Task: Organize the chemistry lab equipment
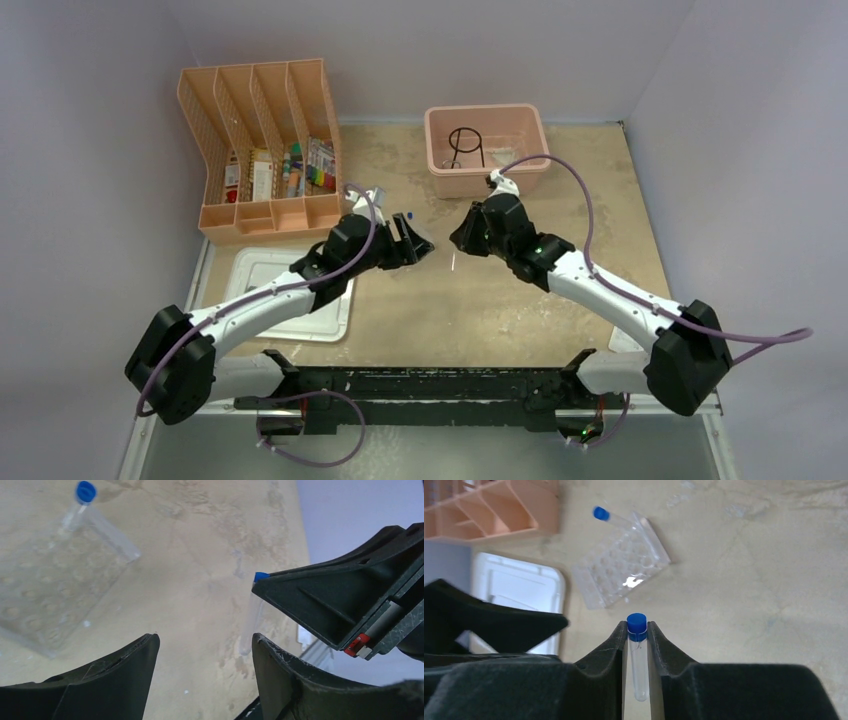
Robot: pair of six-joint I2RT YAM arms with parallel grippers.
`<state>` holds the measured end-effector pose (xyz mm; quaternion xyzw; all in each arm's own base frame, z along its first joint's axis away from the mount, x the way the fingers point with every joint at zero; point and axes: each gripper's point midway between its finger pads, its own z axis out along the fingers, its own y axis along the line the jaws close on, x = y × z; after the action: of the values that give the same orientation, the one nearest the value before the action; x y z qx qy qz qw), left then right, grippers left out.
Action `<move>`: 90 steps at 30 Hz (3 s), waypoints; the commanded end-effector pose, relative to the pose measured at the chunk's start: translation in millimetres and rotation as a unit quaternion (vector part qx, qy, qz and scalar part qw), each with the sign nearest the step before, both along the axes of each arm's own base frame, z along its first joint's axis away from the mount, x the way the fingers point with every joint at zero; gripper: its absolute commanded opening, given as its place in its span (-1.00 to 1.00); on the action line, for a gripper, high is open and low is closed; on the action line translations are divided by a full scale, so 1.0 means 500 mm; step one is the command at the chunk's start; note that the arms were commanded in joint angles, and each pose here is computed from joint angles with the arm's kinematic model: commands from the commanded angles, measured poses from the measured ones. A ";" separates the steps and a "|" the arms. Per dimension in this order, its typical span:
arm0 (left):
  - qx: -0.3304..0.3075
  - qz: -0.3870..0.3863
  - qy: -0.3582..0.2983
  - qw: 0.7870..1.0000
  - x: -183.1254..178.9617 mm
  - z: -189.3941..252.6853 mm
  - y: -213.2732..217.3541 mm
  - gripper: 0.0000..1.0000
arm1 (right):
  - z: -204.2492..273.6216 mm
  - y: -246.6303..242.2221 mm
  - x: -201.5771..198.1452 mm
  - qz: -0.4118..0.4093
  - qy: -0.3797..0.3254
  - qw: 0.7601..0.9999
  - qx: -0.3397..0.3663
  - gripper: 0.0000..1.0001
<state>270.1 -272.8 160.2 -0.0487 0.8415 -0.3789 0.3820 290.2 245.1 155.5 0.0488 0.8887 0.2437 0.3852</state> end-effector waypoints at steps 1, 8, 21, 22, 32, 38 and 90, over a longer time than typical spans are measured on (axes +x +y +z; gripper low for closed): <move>-0.124 -0.070 -0.047 0.989 -0.008 0.090 -0.075 0.35 | 0.093 0.028 0.022 -0.002 -0.041 0.995 0.087 -0.60; -0.129 -0.110 -0.086 0.982 -0.026 0.114 -0.100 0.37 | 0.161 0.043 0.047 -0.005 -0.051 0.984 0.168 -0.60; -0.127 -0.140 -0.089 0.978 -0.032 0.109 -0.132 -0.40 | 0.191 0.057 0.027 0.018 -0.035 0.973 0.228 -0.60; -0.124 -0.138 -0.090 0.979 -0.030 0.106 -0.131 -0.45 | 0.192 0.058 0.026 0.020 -0.034 0.972 0.230 -0.59; -0.060 -0.145 -0.111 0.981 -0.019 0.101 -0.119 -1.00 | 0.176 0.056 0.006 0.043 -0.022 0.975 0.218 -0.46; -0.032 -0.158 -0.110 0.981 -0.025 0.095 -0.113 -1.00 | 0.180 0.061 -0.017 0.094 -0.024 0.977 0.189 -0.13; 0.059 -0.182 -0.120 0.974 -0.034 0.119 -0.078 -1.00 | 0.186 0.098 0.013 0.203 0.041 0.953 0.222 -0.59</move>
<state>249.7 -307.0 185.1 0.1555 0.8326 -0.3782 0.3736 299.3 286.7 223.1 0.0044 0.8394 0.4814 0.2523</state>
